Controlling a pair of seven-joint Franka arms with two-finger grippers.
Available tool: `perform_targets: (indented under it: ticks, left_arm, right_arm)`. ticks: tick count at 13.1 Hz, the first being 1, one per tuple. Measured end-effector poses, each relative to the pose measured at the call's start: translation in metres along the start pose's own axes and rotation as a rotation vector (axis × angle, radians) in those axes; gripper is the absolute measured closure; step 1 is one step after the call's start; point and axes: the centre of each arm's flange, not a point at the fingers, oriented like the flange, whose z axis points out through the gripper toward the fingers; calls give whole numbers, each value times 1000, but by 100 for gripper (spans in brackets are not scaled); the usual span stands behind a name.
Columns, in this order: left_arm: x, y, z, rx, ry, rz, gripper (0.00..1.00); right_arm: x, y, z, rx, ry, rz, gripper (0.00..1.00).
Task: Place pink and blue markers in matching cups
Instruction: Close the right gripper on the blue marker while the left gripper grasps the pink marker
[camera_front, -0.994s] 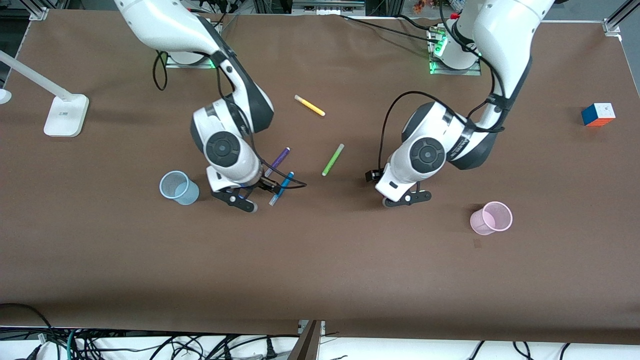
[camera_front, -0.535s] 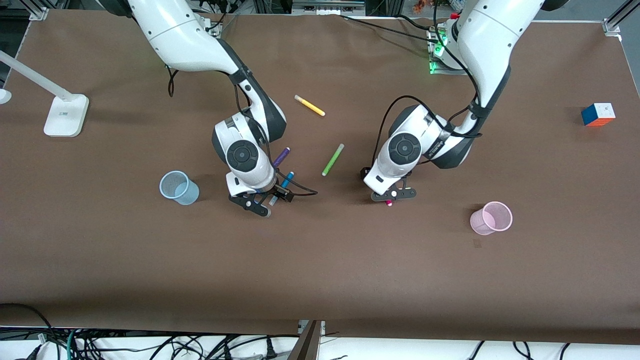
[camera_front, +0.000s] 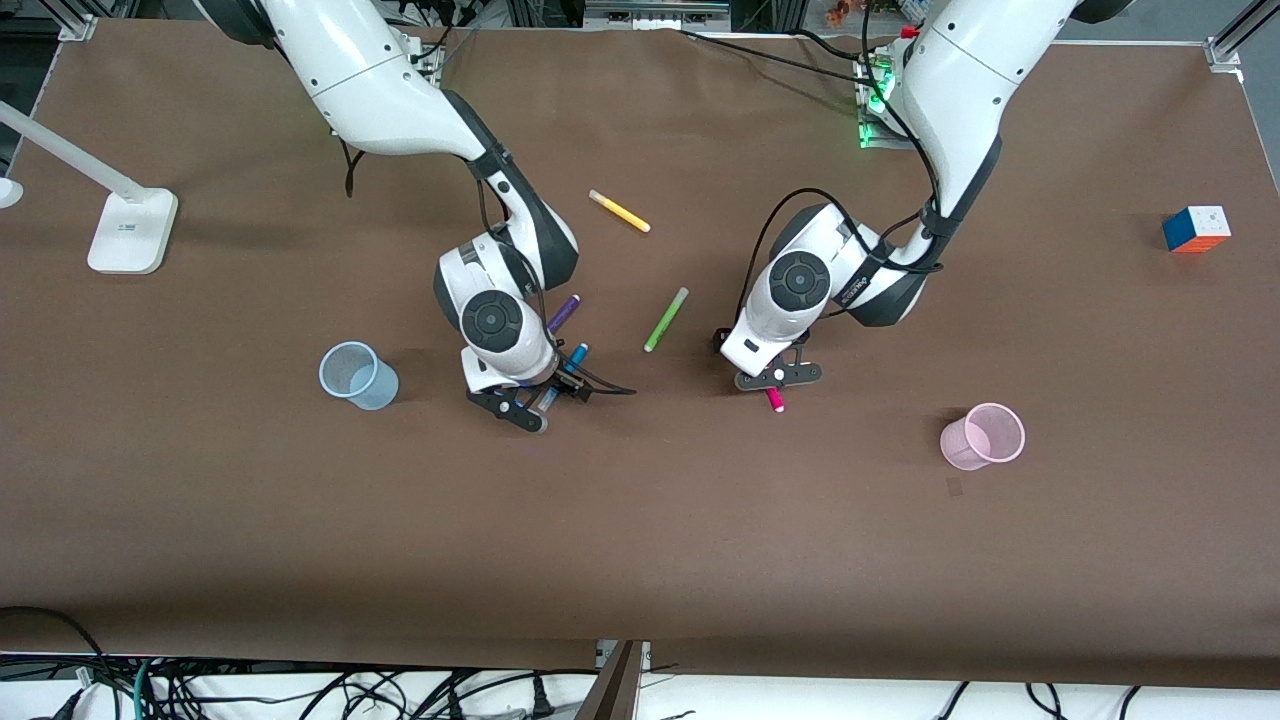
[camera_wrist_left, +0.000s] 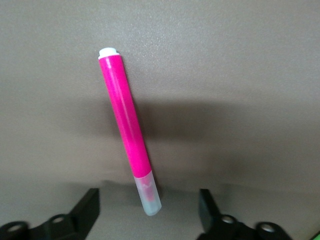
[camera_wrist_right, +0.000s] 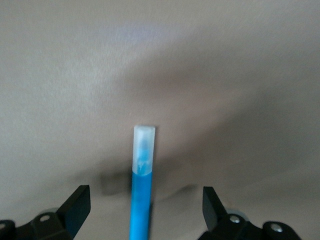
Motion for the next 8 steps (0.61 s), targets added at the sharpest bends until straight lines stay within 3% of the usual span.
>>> perform_targets:
  ticks: [2, 3, 5, 6, 7, 8]
  left_arm:
    - [-1, -1, 4, 3, -6, -2, 41]
    - [-1, -1, 7, 5, -10, -3, 42]
    - [-1, -1, 10, 5, -12, -4, 58]
    - [-1, -1, 10, 5, -12, -7, 58]
    - [-1, -1, 9, 3, -11, -10, 67]
    - [-1, 0, 9, 3, -10, -11, 80]
  right_arm:
    - [-10, -4, 8, -8, -7, -14, 1]
    - [-14, -6, 10, -12, -9, -20, 1]
    - [-19, -8, 14, -17, -12, -28, 1]
    - [-19, -8, 15, -18, -12, -29, 1]
    - [-19, -8, 15, -16, -12, -33, 5]
    - [-19, -9, 12, -13, -10, -39, 17]
